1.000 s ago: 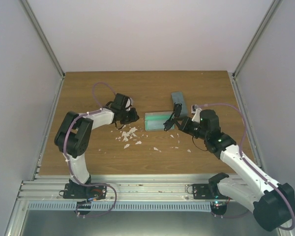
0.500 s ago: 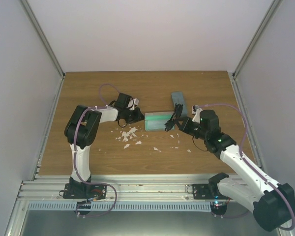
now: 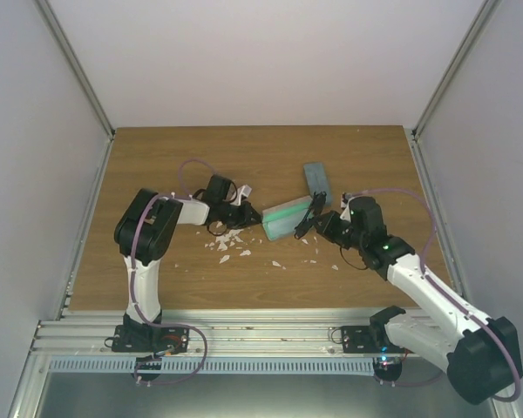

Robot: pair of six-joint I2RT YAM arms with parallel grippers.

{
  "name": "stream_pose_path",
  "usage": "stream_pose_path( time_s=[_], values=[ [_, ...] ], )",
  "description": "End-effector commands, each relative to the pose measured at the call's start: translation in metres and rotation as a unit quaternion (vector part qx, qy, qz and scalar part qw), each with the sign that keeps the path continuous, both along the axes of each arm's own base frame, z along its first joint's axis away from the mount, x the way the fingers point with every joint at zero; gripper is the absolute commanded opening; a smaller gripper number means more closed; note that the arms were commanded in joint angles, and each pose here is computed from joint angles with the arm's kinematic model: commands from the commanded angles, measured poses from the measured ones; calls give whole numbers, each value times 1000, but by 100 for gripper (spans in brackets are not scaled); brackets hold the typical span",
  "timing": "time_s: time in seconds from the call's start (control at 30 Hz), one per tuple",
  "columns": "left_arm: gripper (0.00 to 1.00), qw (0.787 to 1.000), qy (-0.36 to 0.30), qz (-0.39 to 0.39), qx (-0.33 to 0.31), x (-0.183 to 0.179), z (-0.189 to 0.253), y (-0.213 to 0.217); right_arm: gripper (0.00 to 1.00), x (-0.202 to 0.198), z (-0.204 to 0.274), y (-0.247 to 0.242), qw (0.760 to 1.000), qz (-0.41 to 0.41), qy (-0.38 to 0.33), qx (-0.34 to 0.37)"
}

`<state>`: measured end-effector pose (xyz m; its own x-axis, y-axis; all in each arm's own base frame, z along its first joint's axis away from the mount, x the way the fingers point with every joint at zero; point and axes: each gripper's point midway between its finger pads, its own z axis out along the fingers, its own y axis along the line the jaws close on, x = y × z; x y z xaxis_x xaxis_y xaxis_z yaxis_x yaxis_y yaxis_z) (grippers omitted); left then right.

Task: Organize the sunglasses
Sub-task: Adjust the sunglasses case at the center of the board, then place the sunglasses in the sunglasses case.

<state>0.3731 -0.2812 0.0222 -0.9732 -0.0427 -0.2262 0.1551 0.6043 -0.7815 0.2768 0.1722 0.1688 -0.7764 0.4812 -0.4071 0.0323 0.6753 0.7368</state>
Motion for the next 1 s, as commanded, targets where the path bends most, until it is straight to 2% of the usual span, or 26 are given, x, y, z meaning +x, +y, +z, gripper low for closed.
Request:
stream_pose_path(
  time_s=[0.0, 0.27, 0.5, 0.77, 0.97],
  values=[
    [11, 1000, 20, -22, 5, -31, -11, -9, 1, 0, -20, -9, 999, -29, 32, -6],
    [11, 999, 22, -23, 22, -52, -15, -16, 0, -3, -39, -14, 997, -42, 58, -14],
    [12, 999, 0, -6, 41, -56, -4, -12, 1, -1, -47, -17, 996, -39, 67, -32],
    [12, 991, -11, 41, 125, -50, -5, 15, 1, 2, -52, -10, 995, -27, 95, -35],
    [12, 984, -29, 74, 159, -47, 7, 32, 1, 1, -70, -3, 990, -28, 139, -15]
  ],
)
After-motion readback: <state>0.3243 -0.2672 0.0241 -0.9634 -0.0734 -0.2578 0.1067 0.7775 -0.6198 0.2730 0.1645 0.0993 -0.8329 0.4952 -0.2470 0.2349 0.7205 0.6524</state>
